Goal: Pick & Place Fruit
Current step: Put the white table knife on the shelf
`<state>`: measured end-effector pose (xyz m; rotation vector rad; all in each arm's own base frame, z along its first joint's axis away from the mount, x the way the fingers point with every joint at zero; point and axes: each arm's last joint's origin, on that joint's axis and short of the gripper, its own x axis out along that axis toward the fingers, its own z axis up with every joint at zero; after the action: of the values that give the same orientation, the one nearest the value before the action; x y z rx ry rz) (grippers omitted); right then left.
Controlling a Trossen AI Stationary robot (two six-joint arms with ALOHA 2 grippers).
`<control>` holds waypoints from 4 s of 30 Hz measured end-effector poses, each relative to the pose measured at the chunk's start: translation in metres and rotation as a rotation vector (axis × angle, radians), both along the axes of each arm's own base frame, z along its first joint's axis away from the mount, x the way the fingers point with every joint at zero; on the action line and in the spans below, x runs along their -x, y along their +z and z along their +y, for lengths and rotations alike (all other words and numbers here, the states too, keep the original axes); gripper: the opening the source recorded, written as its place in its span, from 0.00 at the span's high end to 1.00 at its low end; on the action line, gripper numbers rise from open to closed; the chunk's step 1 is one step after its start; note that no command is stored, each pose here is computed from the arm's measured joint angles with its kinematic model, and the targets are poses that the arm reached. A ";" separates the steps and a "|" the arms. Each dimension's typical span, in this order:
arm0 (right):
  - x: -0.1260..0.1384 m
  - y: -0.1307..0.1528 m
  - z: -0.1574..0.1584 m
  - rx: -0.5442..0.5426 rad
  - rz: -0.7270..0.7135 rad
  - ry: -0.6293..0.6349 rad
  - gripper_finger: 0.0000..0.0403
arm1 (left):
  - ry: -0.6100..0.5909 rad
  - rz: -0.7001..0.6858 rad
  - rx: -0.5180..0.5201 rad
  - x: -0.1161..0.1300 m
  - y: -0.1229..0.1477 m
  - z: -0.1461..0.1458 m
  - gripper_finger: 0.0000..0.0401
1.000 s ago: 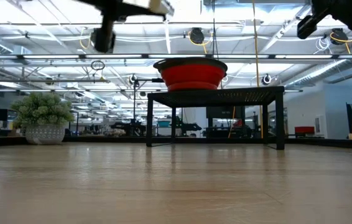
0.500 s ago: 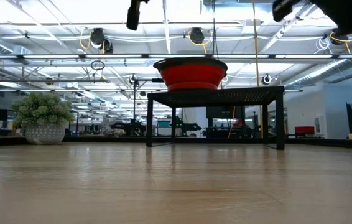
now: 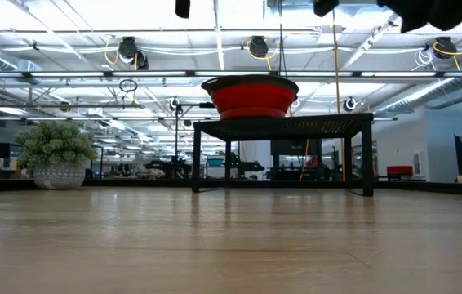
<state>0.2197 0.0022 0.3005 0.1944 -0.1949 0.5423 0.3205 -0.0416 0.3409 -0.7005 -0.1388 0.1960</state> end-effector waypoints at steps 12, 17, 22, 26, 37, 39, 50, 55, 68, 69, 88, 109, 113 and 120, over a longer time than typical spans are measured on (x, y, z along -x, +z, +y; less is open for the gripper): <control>-0.035 -0.002 -0.003 0.009 0.056 -0.014 0.47 | -0.015 -0.017 -0.075 0.000 0.009 -0.006 0.91; -0.046 0.000 -0.004 -0.029 0.081 -0.026 0.37 | -0.027 -0.054 -0.103 0.002 0.013 -0.011 0.91; -0.061 0.009 -0.005 -0.064 0.087 -0.014 0.30 | -0.038 -0.068 -0.115 0.003 0.015 -0.015 0.91; -0.072 0.011 -0.006 -0.085 0.101 -0.008 0.27 | -0.049 -0.070 -0.134 0.004 0.015 -0.019 0.91; -0.085 0.011 0.002 -0.116 0.126 0.003 0.27 | -0.051 -0.085 -0.167 0.005 0.018 -0.026 0.91; -0.086 0.014 0.005 -0.113 0.117 0.016 0.27 | -0.049 -0.079 -0.169 0.005 0.017 -0.025 0.91; -0.087 0.018 0.007 -0.148 0.108 -0.044 0.27 | -0.047 -0.075 -0.180 0.005 0.017 -0.025 0.91; -0.087 0.018 0.010 -0.151 0.109 -0.042 0.27 | -0.039 -0.058 -0.184 0.005 0.015 -0.024 0.91; -0.089 0.016 0.013 -0.171 0.118 -0.097 0.27 | -0.033 -0.058 -0.180 0.004 0.015 -0.020 0.91; -0.089 0.016 0.013 -0.171 0.119 -0.097 0.27 | -0.032 -0.058 -0.180 0.004 0.015 -0.020 0.91; -0.090 0.015 0.011 -0.190 0.127 -0.164 0.51 | -0.014 -0.055 -0.184 -0.002 0.010 -0.016 0.91; -0.091 0.011 0.010 -0.229 0.180 -0.191 0.84 | -0.015 -0.025 -0.196 -0.004 0.007 -0.010 0.91; -0.091 0.011 0.010 -0.245 0.188 -0.188 0.84 | -0.022 -0.026 -0.198 -0.005 0.007 -0.007 0.91; -0.091 0.011 0.010 -0.245 0.193 -0.187 0.84 | -0.040 -0.019 -0.239 -0.005 0.007 -0.007 0.91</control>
<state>0.3105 0.0121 0.3111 0.4602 -0.0893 0.3097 0.3254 -0.0489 0.3479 -0.4666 -0.1633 0.1319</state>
